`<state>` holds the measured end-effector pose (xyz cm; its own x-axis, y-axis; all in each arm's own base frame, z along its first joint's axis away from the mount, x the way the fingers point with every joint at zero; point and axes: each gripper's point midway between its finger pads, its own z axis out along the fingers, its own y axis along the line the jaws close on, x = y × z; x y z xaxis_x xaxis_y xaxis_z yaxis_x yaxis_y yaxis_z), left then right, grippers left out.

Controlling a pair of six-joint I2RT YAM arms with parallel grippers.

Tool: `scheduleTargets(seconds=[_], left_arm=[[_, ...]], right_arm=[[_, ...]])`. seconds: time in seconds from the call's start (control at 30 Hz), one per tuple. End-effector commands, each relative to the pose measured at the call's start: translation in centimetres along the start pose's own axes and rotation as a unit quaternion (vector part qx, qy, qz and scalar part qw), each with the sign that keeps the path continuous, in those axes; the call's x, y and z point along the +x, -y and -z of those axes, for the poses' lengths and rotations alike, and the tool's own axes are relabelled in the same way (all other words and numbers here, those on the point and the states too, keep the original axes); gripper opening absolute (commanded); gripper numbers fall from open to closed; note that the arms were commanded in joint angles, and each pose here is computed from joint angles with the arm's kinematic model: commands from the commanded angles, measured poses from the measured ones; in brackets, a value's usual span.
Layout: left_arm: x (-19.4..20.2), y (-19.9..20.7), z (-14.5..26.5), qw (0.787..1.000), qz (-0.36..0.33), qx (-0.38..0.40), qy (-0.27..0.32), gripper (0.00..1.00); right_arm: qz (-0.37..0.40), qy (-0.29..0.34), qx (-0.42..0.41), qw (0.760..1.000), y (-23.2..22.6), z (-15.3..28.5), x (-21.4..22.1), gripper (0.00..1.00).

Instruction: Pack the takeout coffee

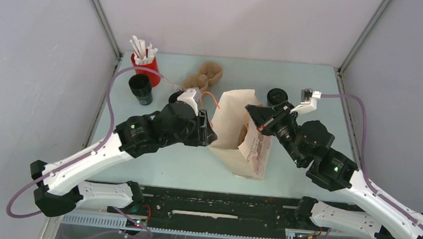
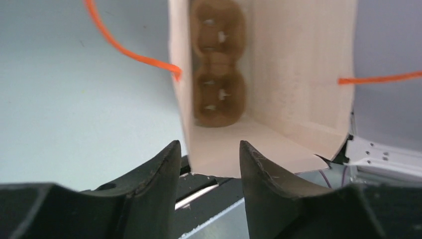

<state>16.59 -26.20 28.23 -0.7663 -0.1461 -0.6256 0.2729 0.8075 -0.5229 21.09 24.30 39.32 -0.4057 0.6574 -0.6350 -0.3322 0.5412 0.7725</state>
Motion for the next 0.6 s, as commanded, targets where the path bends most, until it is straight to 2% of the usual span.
scheduleTargets(seconds=[0.0,0.17,0.23,0.33,0.4,0.47,0.57], left_arm=[[-1.6,-1.3,-0.5,0.998,-0.018,-0.043,0.045,0.49],[-2.3,-1.7,-0.8,0.996,-0.037,-0.063,0.053,0.43],[-2.4,-1.2,-1.1,0.996,-0.043,-0.057,0.050,0.45],[-1.8,-0.2,-1.9,0.998,-0.046,-0.036,0.034,0.53],[-1.3,0.1,-2.7,0.998,-0.047,-0.028,0.024,0.53],[-0.9,-0.3,-3.4,0.998,-0.054,-0.038,0.018,0.47],[-1.4,-0.8,-3.6,0.996,-0.065,-0.051,0.021,0.26]], right_arm=[[-0.015,0.031,-0.006,0.999,-0.4,0.9,-1.5,0.00],[-0.012,0.026,-0.008,1.000,-0.2,1.1,-1.1,0.00],[-0.010,0.026,-0.009,1.000,-0.2,1.1,-1.1,0.00],[-0.009,0.026,-0.010,1.000,-0.3,1.0,-1.0,0.00],[-0.008,0.024,-0.011,1.000,-0.4,0.9,-1.0,0.00],[-0.007,0.023,-0.012,1.000,-0.4,1.0,-0.9,0.00],[-0.004,0.021,-0.012,1.000,-0.3,1.1,-0.9,0.00]])
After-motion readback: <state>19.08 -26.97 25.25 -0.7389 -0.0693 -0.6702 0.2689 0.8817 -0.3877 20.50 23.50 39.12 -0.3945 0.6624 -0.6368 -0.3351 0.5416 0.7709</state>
